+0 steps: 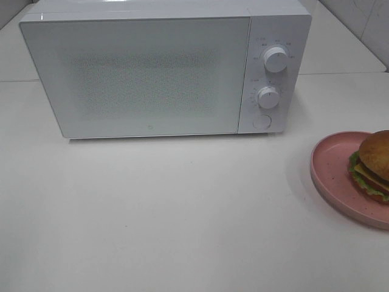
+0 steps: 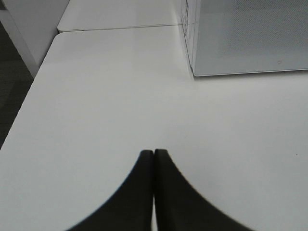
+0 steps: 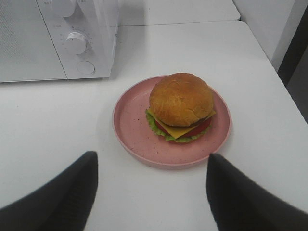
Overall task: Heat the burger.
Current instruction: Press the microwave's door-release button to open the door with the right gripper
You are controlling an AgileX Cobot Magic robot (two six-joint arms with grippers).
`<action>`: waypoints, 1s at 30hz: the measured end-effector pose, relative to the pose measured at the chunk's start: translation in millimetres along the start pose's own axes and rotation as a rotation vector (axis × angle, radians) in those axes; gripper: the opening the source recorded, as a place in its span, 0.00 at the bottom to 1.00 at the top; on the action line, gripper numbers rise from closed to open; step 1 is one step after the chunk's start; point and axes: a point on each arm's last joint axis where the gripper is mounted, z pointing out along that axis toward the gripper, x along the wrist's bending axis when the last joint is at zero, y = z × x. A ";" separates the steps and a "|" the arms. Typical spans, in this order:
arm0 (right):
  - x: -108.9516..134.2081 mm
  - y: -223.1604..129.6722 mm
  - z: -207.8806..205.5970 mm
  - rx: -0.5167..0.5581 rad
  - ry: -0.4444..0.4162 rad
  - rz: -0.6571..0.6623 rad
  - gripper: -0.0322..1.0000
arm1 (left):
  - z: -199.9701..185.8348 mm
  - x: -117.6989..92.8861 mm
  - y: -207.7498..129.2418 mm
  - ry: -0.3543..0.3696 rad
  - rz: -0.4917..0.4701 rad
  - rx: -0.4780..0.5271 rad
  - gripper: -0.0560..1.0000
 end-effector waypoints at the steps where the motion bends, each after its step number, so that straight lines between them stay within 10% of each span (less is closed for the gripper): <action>1: 0.0 0.0 0.0 0.000 0.000 0.000 0.63 | 0.0 0.0 0.0 0.000 0.000 0.000 0.05; 30: 0.0 0.0 0.0 0.000 0.000 0.000 0.63 | 0.0 0.0 0.0 0.000 0.000 0.000 0.05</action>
